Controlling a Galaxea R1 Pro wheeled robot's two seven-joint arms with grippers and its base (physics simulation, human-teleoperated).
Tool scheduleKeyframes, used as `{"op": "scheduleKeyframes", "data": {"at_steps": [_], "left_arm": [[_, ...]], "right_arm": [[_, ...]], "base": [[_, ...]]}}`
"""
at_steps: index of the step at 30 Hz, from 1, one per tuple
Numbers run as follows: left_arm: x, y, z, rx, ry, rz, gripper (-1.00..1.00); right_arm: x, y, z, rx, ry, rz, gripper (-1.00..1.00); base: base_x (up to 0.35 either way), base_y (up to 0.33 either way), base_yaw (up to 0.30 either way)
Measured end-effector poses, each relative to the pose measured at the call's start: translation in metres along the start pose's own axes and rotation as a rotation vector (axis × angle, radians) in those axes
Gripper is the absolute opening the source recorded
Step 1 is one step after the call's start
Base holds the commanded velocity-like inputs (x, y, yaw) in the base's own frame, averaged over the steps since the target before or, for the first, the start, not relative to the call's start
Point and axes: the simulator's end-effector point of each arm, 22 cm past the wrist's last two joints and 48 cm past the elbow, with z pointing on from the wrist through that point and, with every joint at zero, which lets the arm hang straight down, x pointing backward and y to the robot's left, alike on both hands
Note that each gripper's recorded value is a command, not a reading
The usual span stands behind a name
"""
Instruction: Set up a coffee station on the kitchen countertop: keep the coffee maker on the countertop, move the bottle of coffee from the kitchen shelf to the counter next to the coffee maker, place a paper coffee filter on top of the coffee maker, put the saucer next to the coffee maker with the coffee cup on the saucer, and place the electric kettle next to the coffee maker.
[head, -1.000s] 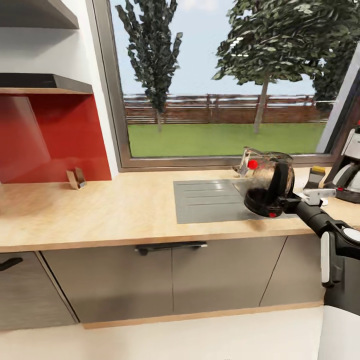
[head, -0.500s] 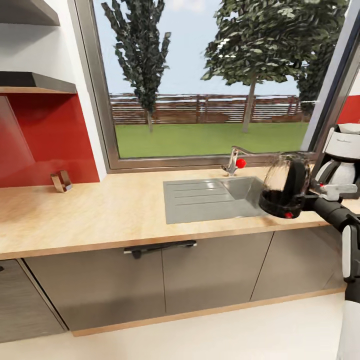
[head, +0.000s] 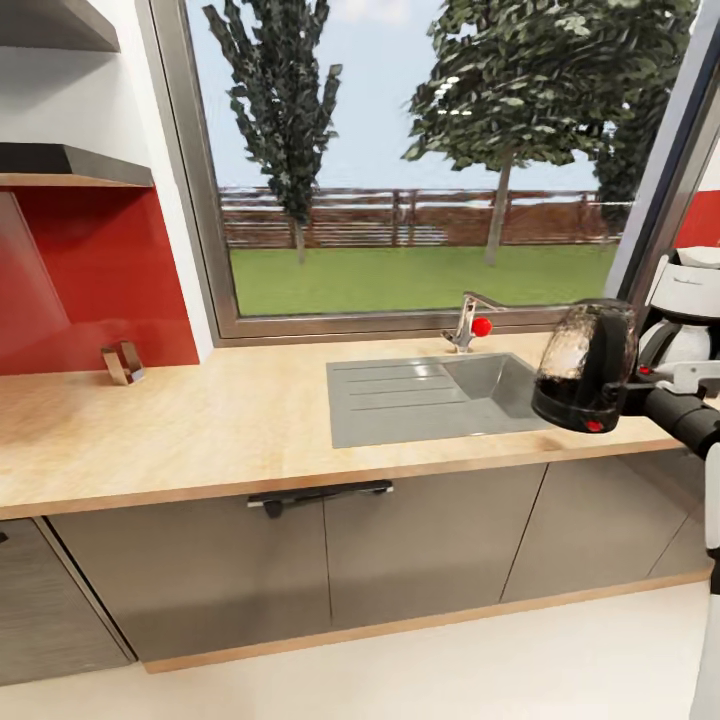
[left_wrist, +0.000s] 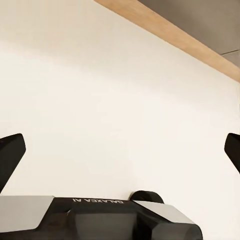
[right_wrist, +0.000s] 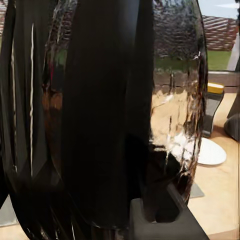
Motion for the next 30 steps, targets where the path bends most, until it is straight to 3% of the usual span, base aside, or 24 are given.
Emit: {"op": "scheduleKeyframes", "data": {"at_steps": [7,25,30], "left_arm": [[0.0,0.0,0.0,0.0,0.0,0.0,1.0],[0.0,0.0,0.0,0.0,0.0,0.0,1.0],[0.0,0.0,0.0,0.001,0.001,0.001,1.0]], "right_arm": [[-0.005,-0.012,-0.003,0.015,-0.001,-0.021,-1.0],[-0.007,-0.018,-0.004,0.024,0.0,-0.032,-1.0],[-0.007,-0.018,-0.004,0.024,-0.001,-0.034,-1.0]], "base": [[0.0,0.0,-0.056],[0.0,-0.003,-0.252],[0.0,-0.195,-0.119]]}}
